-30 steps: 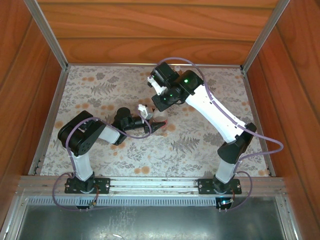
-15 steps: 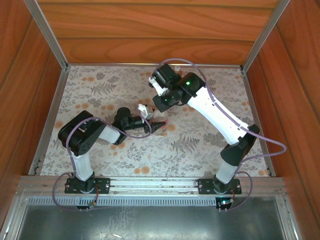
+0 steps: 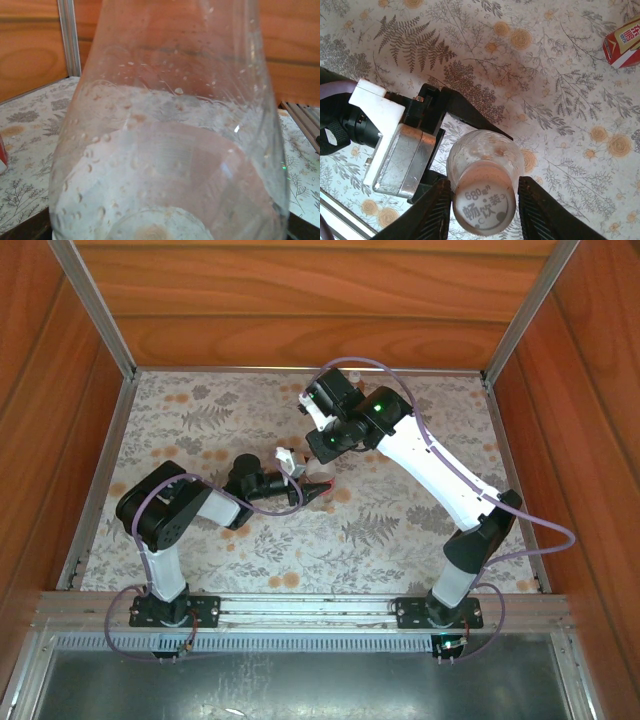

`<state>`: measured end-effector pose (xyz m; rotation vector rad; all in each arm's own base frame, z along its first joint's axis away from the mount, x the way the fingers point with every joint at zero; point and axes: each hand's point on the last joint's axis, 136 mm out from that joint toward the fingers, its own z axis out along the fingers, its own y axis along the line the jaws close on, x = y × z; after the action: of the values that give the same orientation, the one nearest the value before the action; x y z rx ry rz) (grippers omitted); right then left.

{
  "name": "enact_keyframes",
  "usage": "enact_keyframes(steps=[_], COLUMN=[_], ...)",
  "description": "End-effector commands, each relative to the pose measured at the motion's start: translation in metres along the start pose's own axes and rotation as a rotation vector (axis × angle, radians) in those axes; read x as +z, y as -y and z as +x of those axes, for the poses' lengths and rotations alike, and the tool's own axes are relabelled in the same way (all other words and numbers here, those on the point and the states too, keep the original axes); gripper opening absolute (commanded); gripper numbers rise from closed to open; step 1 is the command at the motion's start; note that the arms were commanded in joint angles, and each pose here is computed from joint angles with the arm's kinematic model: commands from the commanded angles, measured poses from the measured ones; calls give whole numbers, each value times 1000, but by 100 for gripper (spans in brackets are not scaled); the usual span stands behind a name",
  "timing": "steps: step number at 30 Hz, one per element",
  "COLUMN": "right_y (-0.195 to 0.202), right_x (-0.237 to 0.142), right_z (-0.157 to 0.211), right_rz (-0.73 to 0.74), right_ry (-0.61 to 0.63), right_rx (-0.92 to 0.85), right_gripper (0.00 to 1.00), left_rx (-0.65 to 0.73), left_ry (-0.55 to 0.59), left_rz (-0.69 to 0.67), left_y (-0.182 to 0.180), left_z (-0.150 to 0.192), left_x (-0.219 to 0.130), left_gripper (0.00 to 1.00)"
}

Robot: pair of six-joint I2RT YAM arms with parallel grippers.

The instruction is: Screw on the bottle caps

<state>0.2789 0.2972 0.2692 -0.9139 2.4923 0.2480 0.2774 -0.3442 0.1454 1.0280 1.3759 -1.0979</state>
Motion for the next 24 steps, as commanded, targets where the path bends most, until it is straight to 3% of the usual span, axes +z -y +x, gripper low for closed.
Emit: enact_keyframes(steps=[1,12,20,24], right_y=[2,2,-3,-8], right_x=[-11,-17,-44,-44], right_z=[-2,-9,-14,-5], right_rz=[-5,-11,-80,-109], right_ry=[25,83,176,156], right_rx=[14,22,16,-126], right_gripper=[48,62,63,62], left_rx=[-59,-59,-63,-67], left_ry=[-41,-43,-42,-44], left_rz=[12,15,19,35], left_y=[-1,0,0,3], left_z=[15,16,16,16], left_x=[0,-1,0,0], left_gripper=[67,67,67,67])
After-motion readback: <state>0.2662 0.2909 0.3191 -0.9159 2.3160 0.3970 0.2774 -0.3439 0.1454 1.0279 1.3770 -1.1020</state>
